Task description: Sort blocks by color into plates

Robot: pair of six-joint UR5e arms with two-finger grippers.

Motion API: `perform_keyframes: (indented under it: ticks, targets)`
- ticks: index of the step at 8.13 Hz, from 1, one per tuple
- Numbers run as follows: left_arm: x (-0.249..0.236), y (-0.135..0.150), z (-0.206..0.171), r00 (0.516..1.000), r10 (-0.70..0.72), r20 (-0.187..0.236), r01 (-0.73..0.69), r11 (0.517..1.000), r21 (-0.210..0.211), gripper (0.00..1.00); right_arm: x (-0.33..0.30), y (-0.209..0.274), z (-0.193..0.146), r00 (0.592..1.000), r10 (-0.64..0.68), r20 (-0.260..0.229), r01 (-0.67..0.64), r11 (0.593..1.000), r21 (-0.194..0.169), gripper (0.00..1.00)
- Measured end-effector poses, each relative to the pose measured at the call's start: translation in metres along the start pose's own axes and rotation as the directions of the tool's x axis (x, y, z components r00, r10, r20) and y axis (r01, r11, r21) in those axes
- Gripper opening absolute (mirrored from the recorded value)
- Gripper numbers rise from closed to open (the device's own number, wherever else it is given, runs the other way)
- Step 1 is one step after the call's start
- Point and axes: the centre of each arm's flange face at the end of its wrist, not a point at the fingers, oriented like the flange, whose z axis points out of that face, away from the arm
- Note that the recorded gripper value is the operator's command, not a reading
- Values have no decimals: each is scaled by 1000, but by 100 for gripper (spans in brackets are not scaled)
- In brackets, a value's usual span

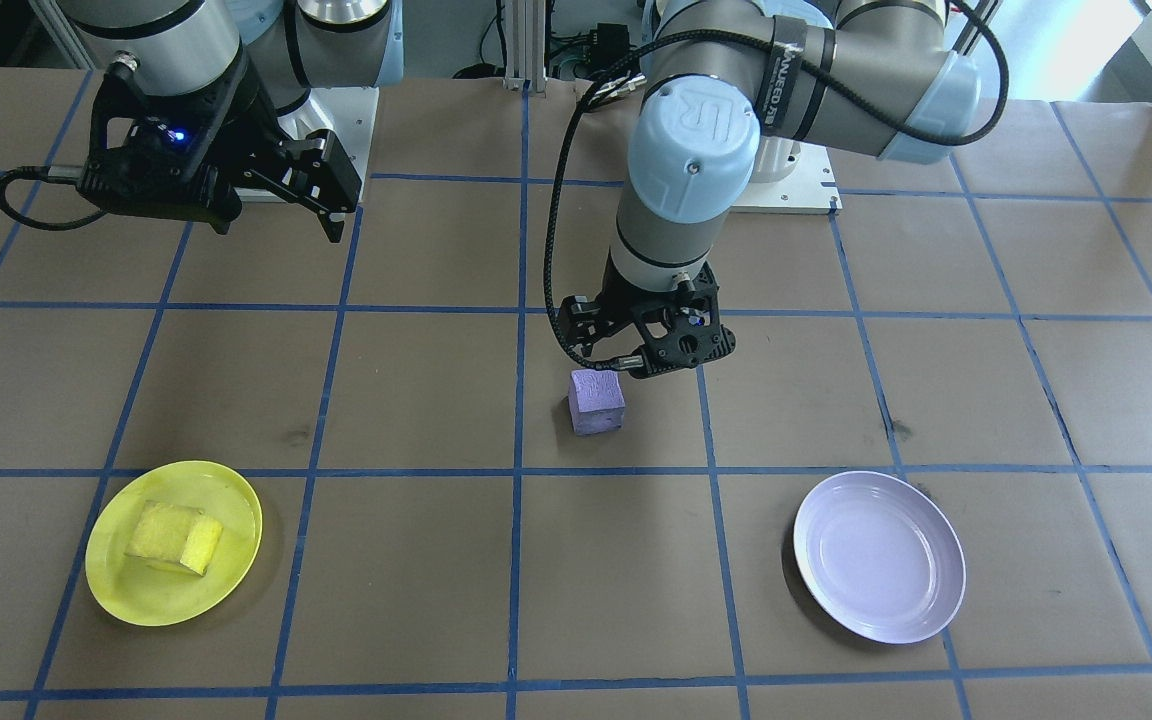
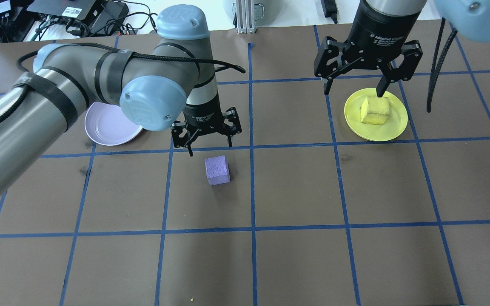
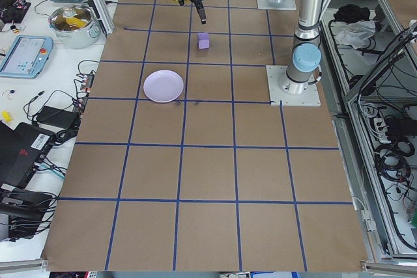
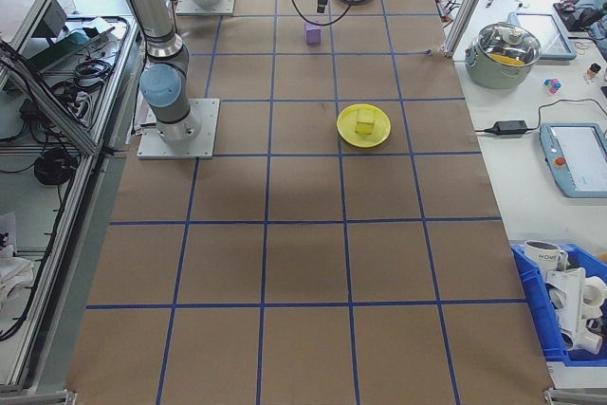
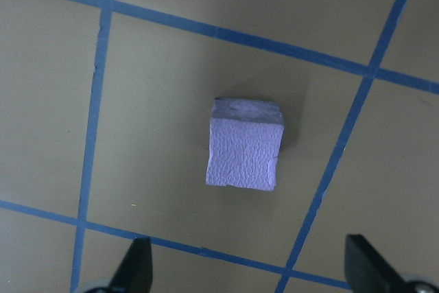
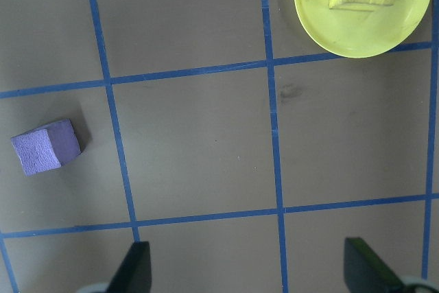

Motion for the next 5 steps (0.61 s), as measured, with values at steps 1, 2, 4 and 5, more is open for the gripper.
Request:
perform_keyframes:
  ticks: [1, 2, 4, 5]
  targets:
    - [7, 2, 19, 1000, 18, 22, -17, 999, -27, 100, 0, 1, 0, 1000, -1, -1, 1, 1000, -2, 100]
    - [11, 0, 36, 998, 44, 36, -42, 998, -45, 100, 0, 1, 1, 1000, -2, -1, 2, 1000, -5, 100]
    - [16, -5, 72, 989, 143, 35, -141, 989, -43, 100, 0, 3, 1, 1000, -4, -1, 4, 1000, -7, 100]
    - [16, -7, 91, 985, 169, 32, -168, 985, -40, 100, 1, 5, 2, 1000, -5, -3, 5, 1000, -9, 100]
